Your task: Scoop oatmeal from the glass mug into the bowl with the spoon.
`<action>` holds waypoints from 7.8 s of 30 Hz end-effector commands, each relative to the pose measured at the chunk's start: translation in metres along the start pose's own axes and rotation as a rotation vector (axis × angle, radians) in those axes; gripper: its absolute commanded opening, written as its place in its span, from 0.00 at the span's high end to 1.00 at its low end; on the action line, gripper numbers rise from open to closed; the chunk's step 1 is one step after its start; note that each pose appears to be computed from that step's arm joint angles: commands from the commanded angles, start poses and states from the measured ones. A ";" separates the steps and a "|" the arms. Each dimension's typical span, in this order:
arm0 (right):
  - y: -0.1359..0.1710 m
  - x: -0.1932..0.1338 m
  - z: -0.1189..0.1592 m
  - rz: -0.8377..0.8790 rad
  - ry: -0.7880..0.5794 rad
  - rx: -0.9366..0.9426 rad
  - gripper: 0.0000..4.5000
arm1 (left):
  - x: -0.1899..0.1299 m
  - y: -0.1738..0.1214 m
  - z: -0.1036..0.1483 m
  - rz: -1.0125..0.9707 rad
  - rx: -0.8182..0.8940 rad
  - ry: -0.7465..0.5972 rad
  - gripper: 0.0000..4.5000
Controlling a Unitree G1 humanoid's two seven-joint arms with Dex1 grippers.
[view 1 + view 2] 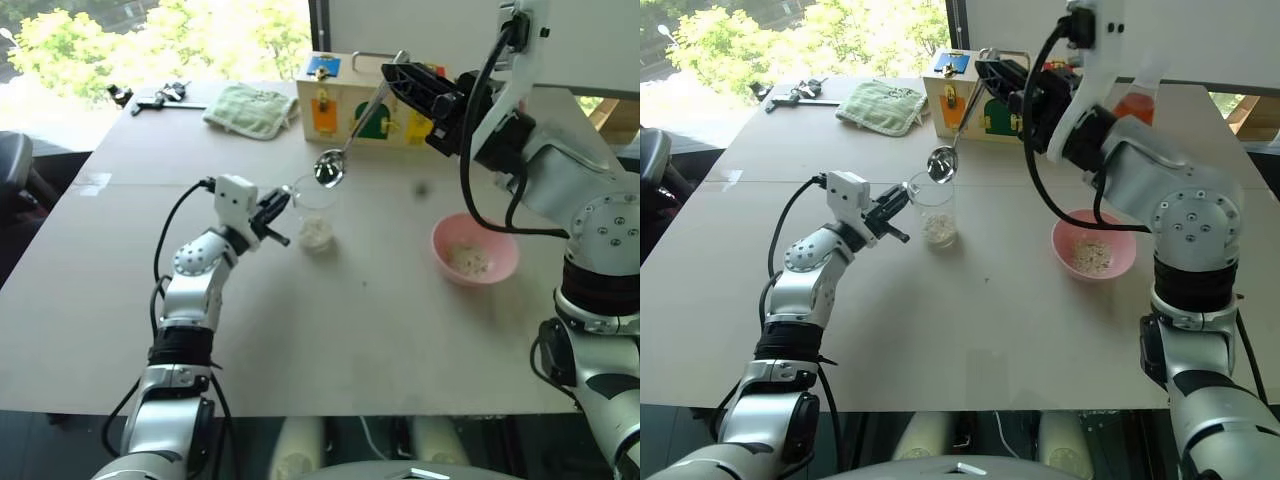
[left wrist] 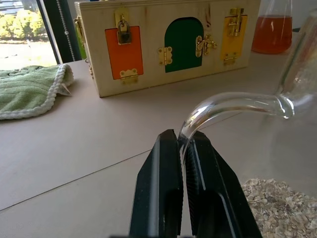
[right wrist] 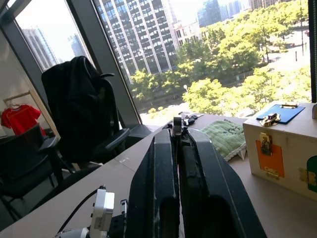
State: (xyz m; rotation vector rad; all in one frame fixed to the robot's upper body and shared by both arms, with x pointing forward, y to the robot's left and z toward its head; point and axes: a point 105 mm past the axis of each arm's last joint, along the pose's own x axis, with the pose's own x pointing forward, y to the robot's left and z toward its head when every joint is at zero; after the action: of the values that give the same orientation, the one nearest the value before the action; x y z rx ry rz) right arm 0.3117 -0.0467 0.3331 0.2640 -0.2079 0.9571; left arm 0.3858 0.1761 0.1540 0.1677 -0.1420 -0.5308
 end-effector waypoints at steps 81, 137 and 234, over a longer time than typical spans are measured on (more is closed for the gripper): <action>-0.080 -0.061 -0.021 -0.476 -0.062 0.632 1.00 | 0.042 -0.072 0.009 -0.009 -0.027 -0.244 0.99; -0.103 -0.226 -0.027 -0.800 -0.128 0.506 1.00 | 0.070 -0.081 0.020 -0.029 -0.052 -0.308 0.99; -0.056 -0.019 -0.019 -0.220 0.059 0.116 0.27 | -0.004 -0.013 -0.035 0.212 -0.096 -0.193 0.36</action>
State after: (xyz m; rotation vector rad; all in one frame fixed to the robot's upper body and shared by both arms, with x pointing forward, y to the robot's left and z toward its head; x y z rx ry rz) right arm 0.3549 -0.0801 0.2870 0.3545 0.0030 0.7533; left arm 0.3860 0.1652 0.1195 0.0026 -0.3098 -0.3463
